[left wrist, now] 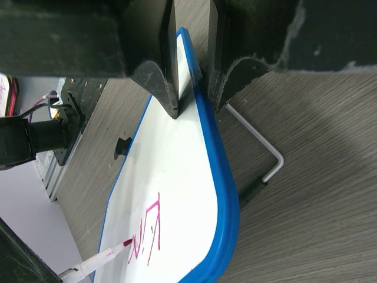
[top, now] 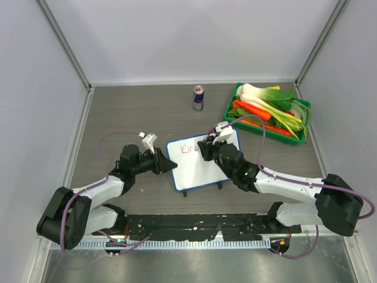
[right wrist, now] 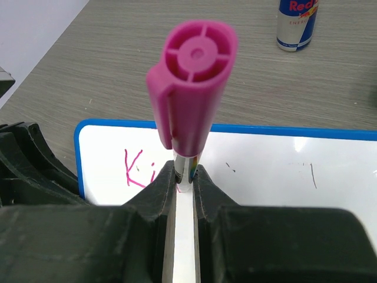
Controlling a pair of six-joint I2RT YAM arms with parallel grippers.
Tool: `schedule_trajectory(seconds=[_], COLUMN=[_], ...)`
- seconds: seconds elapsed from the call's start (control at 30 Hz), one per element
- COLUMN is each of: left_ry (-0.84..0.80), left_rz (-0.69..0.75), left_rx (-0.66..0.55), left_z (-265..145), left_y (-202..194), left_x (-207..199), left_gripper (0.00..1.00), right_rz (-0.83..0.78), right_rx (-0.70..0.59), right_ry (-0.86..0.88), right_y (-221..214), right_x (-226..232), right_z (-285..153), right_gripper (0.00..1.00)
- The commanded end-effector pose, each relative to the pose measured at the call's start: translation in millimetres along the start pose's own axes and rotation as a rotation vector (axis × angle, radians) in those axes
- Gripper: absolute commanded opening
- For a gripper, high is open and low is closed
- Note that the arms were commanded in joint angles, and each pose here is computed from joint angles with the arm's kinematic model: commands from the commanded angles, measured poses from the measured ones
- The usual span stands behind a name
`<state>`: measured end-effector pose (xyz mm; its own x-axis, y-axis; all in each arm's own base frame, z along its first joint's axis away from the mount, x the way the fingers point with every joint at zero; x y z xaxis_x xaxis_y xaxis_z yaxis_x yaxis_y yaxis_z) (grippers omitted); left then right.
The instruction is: Write a sentence on the whiteboard
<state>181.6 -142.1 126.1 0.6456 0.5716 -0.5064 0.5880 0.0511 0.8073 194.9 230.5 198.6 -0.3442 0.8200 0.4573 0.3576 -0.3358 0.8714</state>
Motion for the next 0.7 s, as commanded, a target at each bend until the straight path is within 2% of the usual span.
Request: schedule_trajectory(seconds=[0.0,0.5,0.67], left_ry=[0.002,0.001,0.003], left_rz=[0.064,0.064,0.063], left_rx=[-0.001,0.002,0.002], left_z=[3,4,4], left_y=[3,3,3], left_x=[1,0,1], left_gripper=[0.0,0.0,0.0], right_rz=[0.02,0.03,0.019], right_rx=[-0.1,-0.186,-0.164], right_ry=[-0.009,-0.011,-0.022], right_y=[26,49,43], right_x=[8,19,16], right_z=[1,7,11], right_gripper=[0.01,0.01,0.01])
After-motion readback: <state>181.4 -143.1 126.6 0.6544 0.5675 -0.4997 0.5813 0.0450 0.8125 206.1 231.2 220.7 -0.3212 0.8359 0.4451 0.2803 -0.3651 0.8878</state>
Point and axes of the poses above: each gripper's point midway between its finger pads, its own z axis out along the fingers, its own x axis along the line the jaws close on, y = z × x, the point moved 10 cm from there along -z, back along the fingers, and after that the axes turned 11 degrees about z, right-handed, at the moved point
